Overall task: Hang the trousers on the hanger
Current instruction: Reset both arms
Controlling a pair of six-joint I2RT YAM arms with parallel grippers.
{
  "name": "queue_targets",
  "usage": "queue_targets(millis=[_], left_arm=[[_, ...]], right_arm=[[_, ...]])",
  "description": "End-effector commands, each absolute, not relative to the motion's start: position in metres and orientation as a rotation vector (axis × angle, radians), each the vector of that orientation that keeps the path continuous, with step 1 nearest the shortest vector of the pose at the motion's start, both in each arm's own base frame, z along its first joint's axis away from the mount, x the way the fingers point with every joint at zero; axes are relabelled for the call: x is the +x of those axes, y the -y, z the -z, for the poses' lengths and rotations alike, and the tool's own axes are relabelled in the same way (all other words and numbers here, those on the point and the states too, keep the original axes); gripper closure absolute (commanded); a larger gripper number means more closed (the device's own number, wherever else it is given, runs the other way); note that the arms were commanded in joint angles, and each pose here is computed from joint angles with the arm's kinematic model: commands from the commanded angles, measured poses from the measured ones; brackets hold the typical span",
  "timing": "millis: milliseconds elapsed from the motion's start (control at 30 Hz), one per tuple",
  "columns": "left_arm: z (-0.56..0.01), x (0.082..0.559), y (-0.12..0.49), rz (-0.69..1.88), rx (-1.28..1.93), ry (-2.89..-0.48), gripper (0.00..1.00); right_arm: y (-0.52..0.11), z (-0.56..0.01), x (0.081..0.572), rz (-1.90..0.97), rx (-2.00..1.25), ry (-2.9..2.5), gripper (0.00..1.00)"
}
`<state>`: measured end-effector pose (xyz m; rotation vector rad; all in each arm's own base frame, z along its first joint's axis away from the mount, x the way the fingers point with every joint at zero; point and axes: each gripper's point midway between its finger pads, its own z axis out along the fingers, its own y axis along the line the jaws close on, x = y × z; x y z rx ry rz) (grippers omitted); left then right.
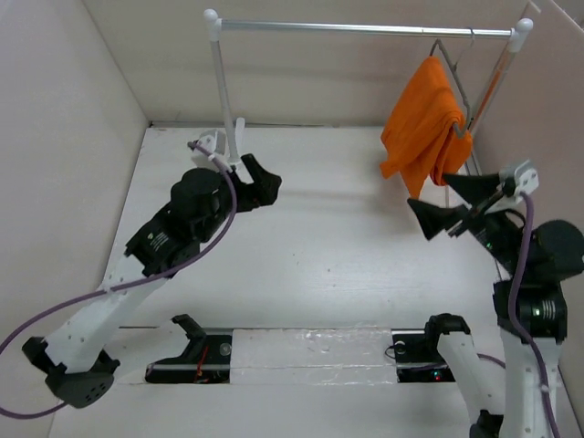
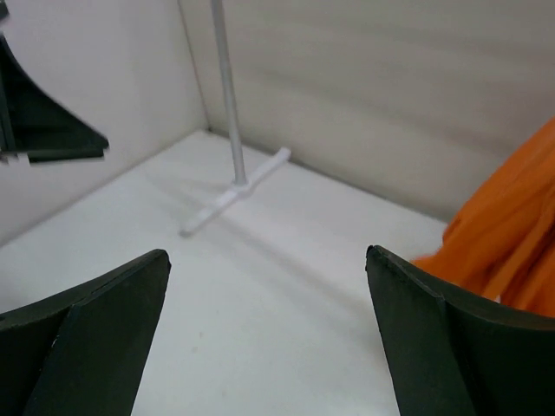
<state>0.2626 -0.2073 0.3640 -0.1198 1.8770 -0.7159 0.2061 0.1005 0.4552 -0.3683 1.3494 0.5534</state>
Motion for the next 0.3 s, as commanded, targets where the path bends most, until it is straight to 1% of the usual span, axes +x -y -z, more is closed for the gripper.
queue_targets(millis=[0,33,67,100,167,267], left_arm=[[-0.332,0.244,0.170,0.617,-0.187,-1.907,0.13],[-0.323,0.240,0.167,0.631,-0.213,-1.919,0.14],[-0.328,0.229,0.159,0.666,-0.232,-1.888,0.14],[-0.311,0.225,0.160,0.673,-0.234,-1.915,0.14],[-0.308,0.216,0.158,0.739,-0.256,-1.893,0.15],[-0.299,0.214,0.166,0.799,-0.266,-1.897,0.14]], right_arm=[[-0.090,-0.388,0.185,-0.407,-0.425,-1.509,0.00],[-0.086,-0.365,0.175,-0.389,-0.428,-1.577,0.00],[-0.083,-0.348,0.162,-0.373,-0.427,-1.593,0.00],[-0.077,-0.328,0.155,-0.353,-0.401,-1.656,0.00],[-0.075,-0.302,0.150,-0.356,-0.386,-1.707,0.00],[-0.081,-0.293,0.146,-0.403,-0.381,-1.709,0.00]])
